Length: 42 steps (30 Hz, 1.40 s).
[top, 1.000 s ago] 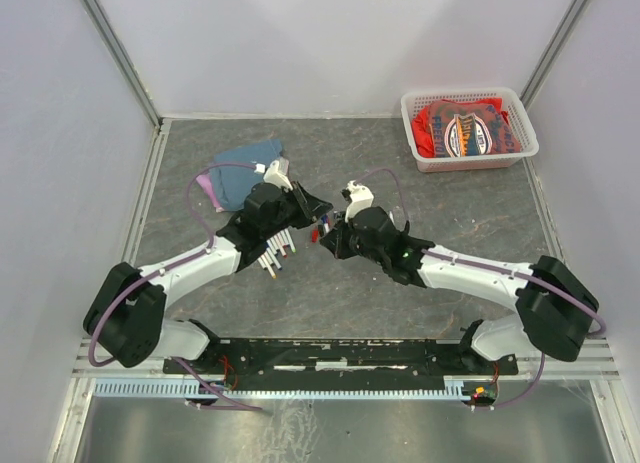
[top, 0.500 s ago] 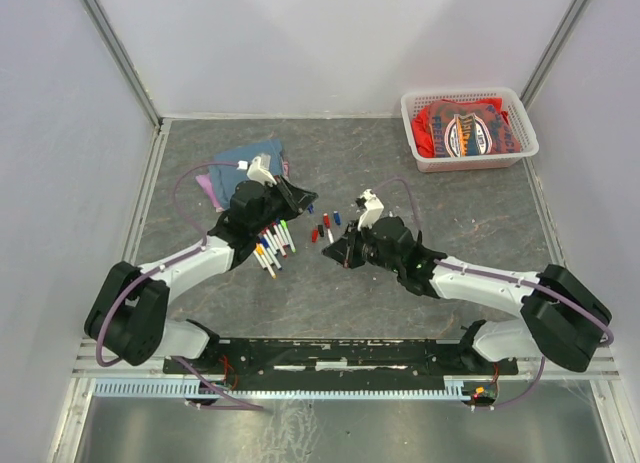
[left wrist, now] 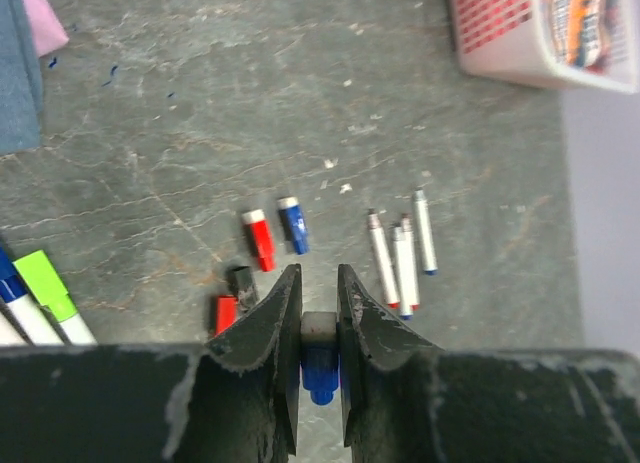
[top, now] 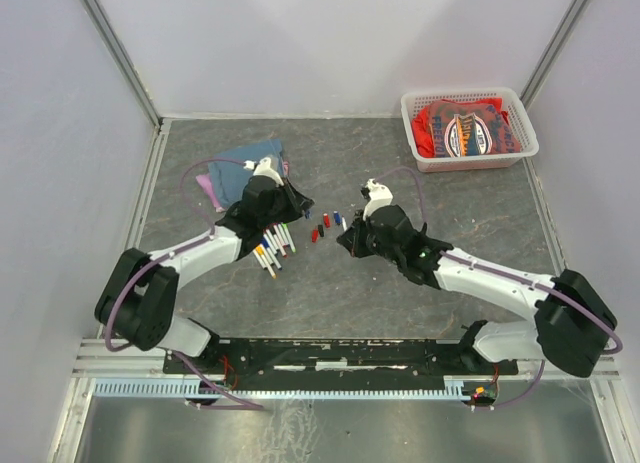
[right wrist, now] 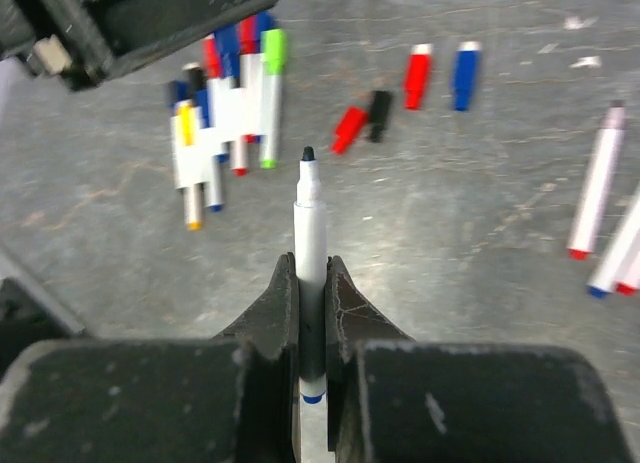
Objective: Open the pen caps
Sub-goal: Place the pen at the center of the board, then place the pen cap at the center of the board.
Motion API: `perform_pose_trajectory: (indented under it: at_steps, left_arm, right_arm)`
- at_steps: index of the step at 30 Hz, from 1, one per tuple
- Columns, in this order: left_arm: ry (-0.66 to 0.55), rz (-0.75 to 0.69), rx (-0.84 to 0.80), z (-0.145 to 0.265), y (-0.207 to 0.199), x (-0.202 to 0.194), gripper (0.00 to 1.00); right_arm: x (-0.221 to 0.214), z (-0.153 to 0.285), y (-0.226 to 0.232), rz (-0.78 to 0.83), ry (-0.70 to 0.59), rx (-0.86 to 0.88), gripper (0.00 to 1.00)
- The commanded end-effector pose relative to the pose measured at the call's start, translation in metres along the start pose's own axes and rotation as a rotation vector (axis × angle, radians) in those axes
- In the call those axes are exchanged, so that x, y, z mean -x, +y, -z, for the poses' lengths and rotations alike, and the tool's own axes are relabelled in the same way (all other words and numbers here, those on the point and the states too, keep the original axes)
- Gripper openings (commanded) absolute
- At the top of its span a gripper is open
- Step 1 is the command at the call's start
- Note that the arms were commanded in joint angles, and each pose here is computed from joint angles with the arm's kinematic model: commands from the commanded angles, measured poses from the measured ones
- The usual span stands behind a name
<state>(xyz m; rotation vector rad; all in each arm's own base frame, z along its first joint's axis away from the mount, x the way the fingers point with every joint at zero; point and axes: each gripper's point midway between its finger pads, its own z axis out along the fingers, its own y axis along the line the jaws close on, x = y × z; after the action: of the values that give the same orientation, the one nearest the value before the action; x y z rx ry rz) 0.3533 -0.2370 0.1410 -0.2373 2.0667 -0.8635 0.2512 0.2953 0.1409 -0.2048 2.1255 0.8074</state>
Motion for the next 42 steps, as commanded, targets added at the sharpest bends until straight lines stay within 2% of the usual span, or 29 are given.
perform_pose_trajectory:
  at_steps: [1, 5, 11, 19, 29, 36, 42]
  left_arm:
    - [0.057, -0.178, 0.205, -0.014, 0.033, -0.015, 0.03]
    - [0.105, -0.211, 0.310, -0.024, 0.052, -0.029, 0.03]
    - [0.126, -0.279, 0.396, -0.037, 0.060, -0.033, 0.03]
    - [0.163, -0.303, 0.452, -0.051, 0.073, -0.044, 0.03]
    - [0.171, -0.319, 0.472, -0.061, 0.075, -0.045, 0.07]
    - [0.187, -0.332, 0.480, -0.064, 0.072, -0.047, 0.13]
    - [0.211, -0.336, 0.473, -0.068, 0.070, -0.054, 0.24]
  right_arm:
    - [0.005, -0.010, -0.044, 0.113, 0.033, -0.257, 0.01]
    - [0.001, -0.023, -0.064, 0.140, 0.072, -0.362, 0.01]
    - [-0.004, -0.043, -0.085, 0.147, 0.119, -0.442, 0.04]
    - [-0.014, -0.065, -0.105, 0.154, 0.183, -0.498, 0.08]
    - [-0.016, -0.067, -0.127, 0.196, 0.206, -0.588, 0.12]
    - [-0.018, -0.067, -0.141, 0.230, 0.227, -0.657, 0.17]
    - [-0.021, -0.063, -0.152, 0.242, 0.239, -0.702, 0.22]
